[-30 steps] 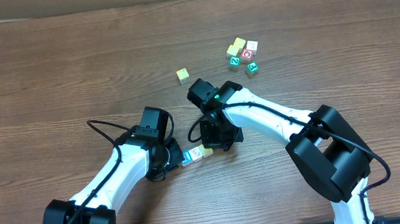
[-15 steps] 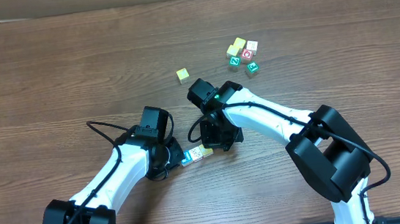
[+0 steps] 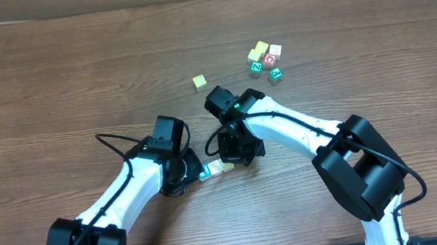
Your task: Flip 3 blocks
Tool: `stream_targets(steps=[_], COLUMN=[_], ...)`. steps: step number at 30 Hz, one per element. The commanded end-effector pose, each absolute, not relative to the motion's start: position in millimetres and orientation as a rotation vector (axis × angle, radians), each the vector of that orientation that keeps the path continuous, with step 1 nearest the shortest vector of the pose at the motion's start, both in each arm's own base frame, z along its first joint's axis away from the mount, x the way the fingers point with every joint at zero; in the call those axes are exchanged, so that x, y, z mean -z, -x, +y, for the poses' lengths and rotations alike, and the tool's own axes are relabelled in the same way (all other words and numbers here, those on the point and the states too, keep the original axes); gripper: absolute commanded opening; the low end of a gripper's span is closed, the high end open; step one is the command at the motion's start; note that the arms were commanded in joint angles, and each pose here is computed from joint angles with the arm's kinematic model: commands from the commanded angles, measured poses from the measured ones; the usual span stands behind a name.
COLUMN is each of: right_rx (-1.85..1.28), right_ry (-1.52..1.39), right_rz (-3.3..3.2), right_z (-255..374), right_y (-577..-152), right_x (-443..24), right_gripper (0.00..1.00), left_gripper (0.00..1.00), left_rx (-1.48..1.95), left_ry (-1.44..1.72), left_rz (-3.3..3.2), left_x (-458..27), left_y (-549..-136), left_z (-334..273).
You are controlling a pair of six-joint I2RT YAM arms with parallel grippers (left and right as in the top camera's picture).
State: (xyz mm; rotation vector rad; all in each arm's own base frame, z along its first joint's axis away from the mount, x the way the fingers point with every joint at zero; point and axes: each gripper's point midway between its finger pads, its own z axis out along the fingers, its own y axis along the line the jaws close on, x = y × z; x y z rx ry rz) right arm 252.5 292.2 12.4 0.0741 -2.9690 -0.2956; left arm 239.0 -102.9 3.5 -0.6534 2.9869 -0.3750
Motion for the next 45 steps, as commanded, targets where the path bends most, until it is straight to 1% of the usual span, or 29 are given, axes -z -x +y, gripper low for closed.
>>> stream_targets(steps=[1, 14, 21, 24, 34, 45], right_rx=[0.360, 0.426, 0.411, 0.386, 0.350, 0.343], right_ry=[-0.076, -0.070, -0.060, 0.009, 0.060, 0.039], right_rz=[-2.950, -2.892, -2.884, -2.871, -2.851, -2.849], right_z=[297, 305, 303, 299, 298, 307], right_y=[-248, -240, -237, -234, -223, -213], right_x=[-22, -26, -25, -20, -15, -15], right_gripper=[0.04, 0.04, 0.04, 0.04, 0.04, 0.04], left_gripper=[0.04, 0.04, 0.04, 0.04, 0.04, 0.04], left_rx=[0.391, 0.400, 0.404, 0.409, 0.414, 0.397], left_ry=[0.695, 0.689, 0.683, 0.680, 0.673, 0.662], left_rz=[3.004, 2.990, 2.975, 2.968, 2.948, 2.924], left_x=[1, 1, 0, 0, -1, -1], left_y=[-235, -238, -242, -243, -248, -254], left_z=[-103, -104, -104, -105, -105, -103])
